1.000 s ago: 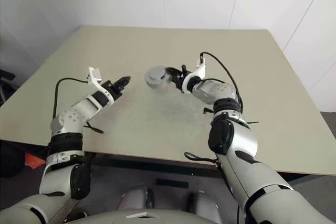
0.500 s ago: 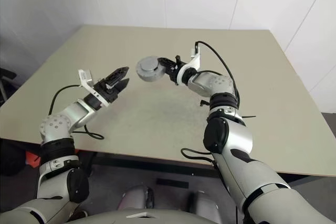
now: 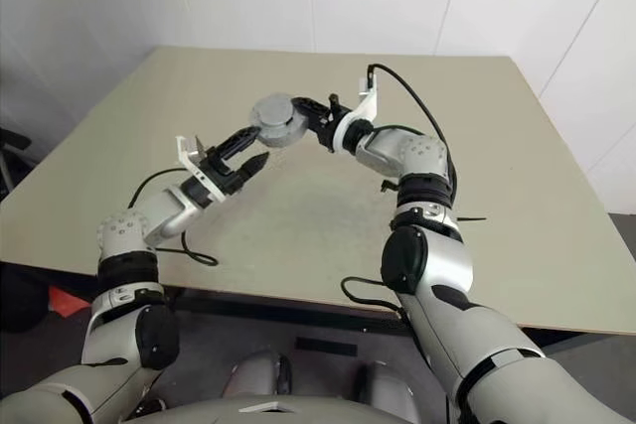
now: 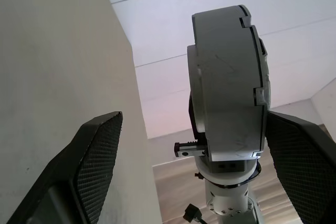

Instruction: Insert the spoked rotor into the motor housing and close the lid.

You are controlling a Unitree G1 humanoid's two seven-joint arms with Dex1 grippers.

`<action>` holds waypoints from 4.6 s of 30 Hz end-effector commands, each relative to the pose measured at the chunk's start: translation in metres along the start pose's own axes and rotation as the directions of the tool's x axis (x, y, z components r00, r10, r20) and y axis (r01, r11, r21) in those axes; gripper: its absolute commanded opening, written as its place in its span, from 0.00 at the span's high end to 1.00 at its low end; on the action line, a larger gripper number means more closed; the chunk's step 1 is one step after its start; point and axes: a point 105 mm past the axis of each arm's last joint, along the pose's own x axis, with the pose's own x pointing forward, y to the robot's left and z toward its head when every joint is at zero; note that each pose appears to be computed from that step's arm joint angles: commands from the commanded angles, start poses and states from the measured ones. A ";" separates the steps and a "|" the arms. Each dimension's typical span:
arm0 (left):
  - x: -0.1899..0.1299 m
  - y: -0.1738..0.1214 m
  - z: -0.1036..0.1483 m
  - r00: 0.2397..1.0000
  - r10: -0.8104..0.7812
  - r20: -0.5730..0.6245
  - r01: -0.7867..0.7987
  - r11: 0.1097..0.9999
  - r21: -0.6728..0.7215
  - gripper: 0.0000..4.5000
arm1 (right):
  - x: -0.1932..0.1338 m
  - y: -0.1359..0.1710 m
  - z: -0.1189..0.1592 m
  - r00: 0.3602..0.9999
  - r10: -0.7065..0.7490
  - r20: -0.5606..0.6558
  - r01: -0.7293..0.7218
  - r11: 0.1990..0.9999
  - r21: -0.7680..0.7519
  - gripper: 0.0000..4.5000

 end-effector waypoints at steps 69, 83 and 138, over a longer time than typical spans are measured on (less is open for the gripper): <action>0.027 -0.009 0.009 0.994 -0.048 0.099 0.041 0.997 0.071 0.51 | 0.003 0.006 -0.006 1.000 0.010 0.007 -0.008 0.978 -0.207 0.17; -0.054 0.013 0.100 0.822 0.118 0.557 -0.218 0.969 0.117 0.51 | -0.004 -0.015 0.020 0.984 -0.084 0.157 0.122 0.959 -0.257 0.17; -0.096 -0.044 0.181 0.580 -0.003 0.815 -0.761 0.356 0.542 0.00 | -0.021 -0.019 -0.012 0.998 0.051 -0.031 -0.055 0.571 -0.819 0.16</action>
